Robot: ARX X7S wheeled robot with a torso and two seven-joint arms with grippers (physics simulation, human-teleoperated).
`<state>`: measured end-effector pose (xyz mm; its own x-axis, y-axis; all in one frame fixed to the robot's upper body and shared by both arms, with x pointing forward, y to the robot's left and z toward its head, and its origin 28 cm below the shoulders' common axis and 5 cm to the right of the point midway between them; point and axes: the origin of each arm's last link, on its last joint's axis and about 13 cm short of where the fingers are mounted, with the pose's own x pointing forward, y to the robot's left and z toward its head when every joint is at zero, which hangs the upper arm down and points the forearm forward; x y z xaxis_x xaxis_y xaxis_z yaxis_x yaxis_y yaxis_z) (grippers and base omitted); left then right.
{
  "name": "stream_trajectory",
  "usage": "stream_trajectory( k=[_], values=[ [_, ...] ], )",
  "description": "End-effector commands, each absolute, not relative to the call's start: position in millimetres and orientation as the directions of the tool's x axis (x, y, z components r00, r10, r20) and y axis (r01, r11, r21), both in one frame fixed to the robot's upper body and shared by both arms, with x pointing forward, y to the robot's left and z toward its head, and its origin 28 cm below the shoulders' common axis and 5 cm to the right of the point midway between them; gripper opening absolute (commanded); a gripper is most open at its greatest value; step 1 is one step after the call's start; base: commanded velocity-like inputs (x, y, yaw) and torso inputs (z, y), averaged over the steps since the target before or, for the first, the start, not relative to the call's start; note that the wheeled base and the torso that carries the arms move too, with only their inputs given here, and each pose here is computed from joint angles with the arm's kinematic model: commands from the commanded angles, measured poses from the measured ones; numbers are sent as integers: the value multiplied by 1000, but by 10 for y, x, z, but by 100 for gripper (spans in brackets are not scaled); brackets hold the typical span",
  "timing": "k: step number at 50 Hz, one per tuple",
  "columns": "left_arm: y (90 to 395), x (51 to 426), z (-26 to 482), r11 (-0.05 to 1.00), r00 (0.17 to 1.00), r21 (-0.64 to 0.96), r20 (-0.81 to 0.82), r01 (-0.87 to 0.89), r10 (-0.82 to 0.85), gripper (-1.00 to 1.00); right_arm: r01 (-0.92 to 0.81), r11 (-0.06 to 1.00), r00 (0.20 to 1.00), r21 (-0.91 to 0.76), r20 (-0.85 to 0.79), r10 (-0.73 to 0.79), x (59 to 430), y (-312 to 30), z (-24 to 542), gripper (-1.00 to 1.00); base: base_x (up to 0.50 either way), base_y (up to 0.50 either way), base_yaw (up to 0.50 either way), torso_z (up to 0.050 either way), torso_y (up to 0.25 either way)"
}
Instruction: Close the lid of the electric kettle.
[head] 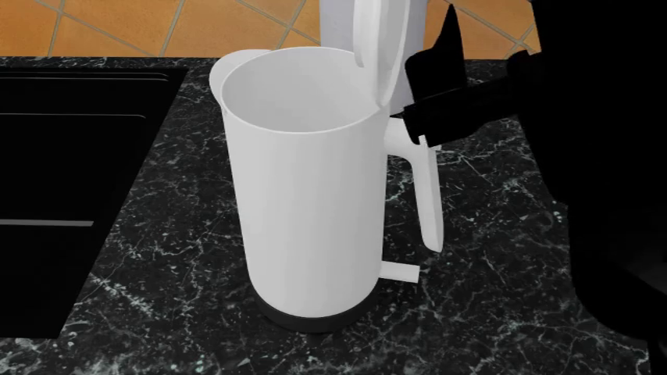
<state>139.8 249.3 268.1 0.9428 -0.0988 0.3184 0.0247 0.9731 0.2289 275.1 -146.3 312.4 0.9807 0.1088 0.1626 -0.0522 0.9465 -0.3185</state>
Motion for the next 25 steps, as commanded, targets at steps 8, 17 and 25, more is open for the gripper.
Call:
stream_trajectory(
  k=[8, 17, 25],
  values=[
    [2509, 1390, 2678, 975, 942, 221, 322, 18, -91, 100, -99, 939, 980, -330, 132, 150, 2849, -1363, 3097, 100, 0, 0, 0, 0, 0],
    [2524, 1417, 2650, 976, 945, 216, 316, 15, -84, 100, -140, 927, 975, -347, 116, 190, 2929, -1267, 3078, 100, 0, 0, 0, 0, 0],
    [2542, 1410, 2628, 977, 946, 214, 315, 10, -79, 100, -176, 914, 968, -367, 105, 228, 2966, -1155, 3074, 100, 0, 0, 0, 0, 0]
  ],
)
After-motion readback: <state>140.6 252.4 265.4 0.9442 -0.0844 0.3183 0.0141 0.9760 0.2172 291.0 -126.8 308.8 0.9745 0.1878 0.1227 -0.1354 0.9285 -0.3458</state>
